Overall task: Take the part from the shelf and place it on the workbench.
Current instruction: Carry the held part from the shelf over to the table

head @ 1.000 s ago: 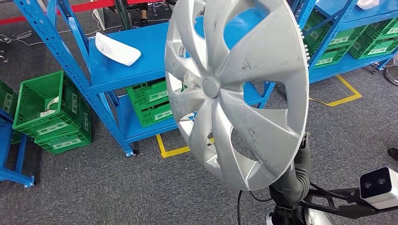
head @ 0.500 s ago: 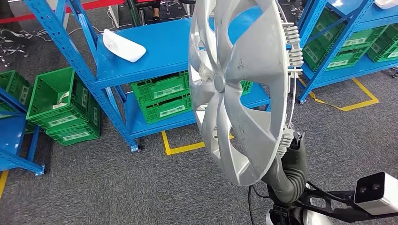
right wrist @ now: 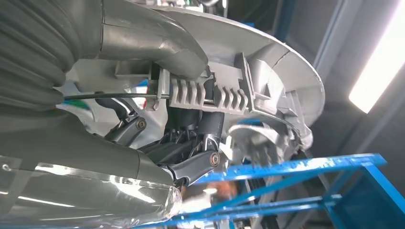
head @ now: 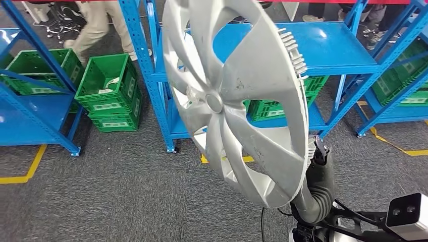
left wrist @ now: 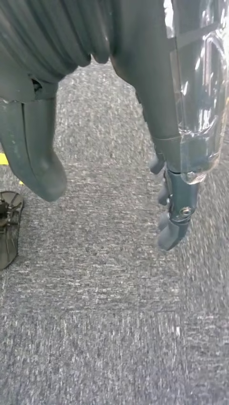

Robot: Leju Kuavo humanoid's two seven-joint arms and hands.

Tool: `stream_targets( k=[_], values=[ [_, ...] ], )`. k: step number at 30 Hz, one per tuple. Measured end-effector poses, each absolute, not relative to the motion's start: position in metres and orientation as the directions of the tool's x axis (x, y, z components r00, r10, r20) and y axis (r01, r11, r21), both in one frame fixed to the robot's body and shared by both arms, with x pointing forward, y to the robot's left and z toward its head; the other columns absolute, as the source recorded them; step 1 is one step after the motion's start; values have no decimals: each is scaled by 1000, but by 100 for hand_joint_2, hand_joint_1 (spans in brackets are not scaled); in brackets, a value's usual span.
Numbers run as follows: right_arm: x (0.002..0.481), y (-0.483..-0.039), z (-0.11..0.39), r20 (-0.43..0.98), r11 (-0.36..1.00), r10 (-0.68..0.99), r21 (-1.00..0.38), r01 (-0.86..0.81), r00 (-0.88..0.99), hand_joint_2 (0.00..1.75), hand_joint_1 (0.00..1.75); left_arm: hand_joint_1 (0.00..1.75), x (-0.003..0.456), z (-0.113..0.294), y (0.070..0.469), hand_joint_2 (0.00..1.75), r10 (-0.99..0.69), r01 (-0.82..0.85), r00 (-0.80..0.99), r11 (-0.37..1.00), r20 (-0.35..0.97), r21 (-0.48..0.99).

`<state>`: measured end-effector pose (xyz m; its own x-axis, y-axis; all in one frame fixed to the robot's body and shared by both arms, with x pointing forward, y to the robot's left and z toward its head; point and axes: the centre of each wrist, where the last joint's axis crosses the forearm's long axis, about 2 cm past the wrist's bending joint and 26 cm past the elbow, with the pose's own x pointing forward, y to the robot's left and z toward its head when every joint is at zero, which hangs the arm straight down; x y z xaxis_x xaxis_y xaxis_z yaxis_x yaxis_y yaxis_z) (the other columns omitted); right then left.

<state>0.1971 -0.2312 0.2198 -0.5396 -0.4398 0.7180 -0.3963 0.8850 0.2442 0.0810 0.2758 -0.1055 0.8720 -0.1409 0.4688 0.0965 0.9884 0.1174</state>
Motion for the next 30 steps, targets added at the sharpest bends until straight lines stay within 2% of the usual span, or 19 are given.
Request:
stream_targets(
  k=[9, 12, 17, 30],
  values=[
    [197, -227, 234, 724, 940, -306, 128, -315, -618, 175, 175, 0, 81, -106, 281, 175, -117, 56, 832, 990, 542, 128],
    [196, -225, 237, 718, 943, -298, 121, -310, -629, 175, 175, 0, 83, -105, 282, 175, -109, 48, 855, 990, 507, 131],
    [194, -223, 236, 720, 947, -295, 133, -292, -628, 175, 175, 0, 80, -106, 285, 175, -97, 50, 925, 989, 368, 137],
    [188, -218, 230, 739, 947, -298, 148, -286, -605, 175, 175, 0, 80, -106, 279, 175, -112, 81, 899, 992, 423, 92]
  ],
)
